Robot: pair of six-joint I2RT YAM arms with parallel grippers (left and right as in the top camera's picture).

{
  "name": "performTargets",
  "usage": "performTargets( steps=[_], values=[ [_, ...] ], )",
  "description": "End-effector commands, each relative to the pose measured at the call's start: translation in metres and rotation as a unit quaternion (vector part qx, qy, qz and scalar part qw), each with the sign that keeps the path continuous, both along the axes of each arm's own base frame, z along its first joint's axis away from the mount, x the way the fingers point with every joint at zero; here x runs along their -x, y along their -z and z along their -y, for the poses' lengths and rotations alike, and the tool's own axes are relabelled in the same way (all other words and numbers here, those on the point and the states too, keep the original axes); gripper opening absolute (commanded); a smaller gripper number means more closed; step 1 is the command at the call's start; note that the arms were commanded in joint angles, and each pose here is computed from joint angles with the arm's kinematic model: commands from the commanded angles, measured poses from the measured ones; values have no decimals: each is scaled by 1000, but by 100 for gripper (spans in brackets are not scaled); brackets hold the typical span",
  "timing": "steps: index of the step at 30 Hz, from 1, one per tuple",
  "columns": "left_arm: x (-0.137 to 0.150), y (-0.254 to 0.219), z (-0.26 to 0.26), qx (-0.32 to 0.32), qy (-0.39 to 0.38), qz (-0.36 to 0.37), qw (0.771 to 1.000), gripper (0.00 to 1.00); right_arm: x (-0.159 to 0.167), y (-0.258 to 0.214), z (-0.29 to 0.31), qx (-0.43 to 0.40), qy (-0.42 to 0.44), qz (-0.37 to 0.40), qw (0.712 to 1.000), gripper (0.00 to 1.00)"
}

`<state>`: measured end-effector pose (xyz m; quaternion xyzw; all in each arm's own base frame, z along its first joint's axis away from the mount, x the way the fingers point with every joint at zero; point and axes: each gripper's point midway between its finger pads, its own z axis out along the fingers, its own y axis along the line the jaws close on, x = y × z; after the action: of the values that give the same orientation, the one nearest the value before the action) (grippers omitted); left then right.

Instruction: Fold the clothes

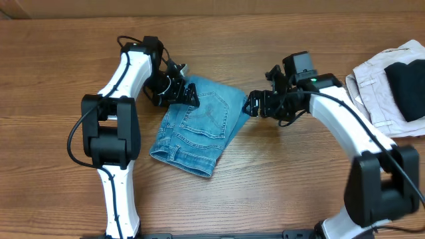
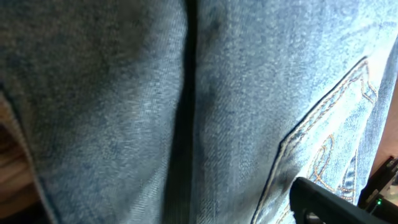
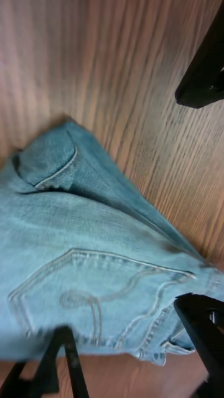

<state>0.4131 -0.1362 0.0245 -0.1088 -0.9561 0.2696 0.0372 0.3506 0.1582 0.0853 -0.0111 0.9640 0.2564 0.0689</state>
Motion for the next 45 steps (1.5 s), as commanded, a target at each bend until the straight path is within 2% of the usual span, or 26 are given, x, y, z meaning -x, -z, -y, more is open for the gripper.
performTargets(
  steps=[1, 6, 16, 23, 29, 31, 33, 34, 37, 40, 45],
  values=[
    [7, 6, 5, 9, 3, -14, 1000, 91, 1, 11, -13, -32, 1, -30, 999, 100],
    [7, 6, 5, 9, 4, -14, 1000, 83, 1, 36, -22, -42, 10, -64, 997, 100],
    [7, 6, 5, 9, 4, -15, 1000, 80, 5, 79, -50, -44, 19, -108, 993, 100],
    [7, 6, 5, 9, 3, -15, 1000, 81, 9, 89, -90, -88, -6, -111, 990, 100],
    [8, 6, 5, 9, 3, -17, 1000, 82, 2, 84, -112, -102, -29, -71, 992, 98],
    [8, 6, 5, 9, 3, -17, 1000, 82, -1, 84, -112, -102, -29, -64, 992, 88],
    [8, 6, 5, 9, 3, -17, 1000, 82, -3, 84, -110, -99, -26, -61, 993, 64],
    [8, 6, 5, 9, 4, -17, 1000, 82, -4, 85, -108, -95, -23, -59, 993, 46],
    [8, 6, 5, 9, 3, -17, 1000, 82, -7, 85, -104, -96, -18, -59, 993, 17],
    [6, 6, 0, 3, 1, -14, 1000, 79, -12, 85, -97, -96, -12, -55, 994, 6],
    [-9, -24, -13, 12, 15, 29, 999, 77, -25, 80, -81, -97, -3, -36, 995, 4]
  ],
)
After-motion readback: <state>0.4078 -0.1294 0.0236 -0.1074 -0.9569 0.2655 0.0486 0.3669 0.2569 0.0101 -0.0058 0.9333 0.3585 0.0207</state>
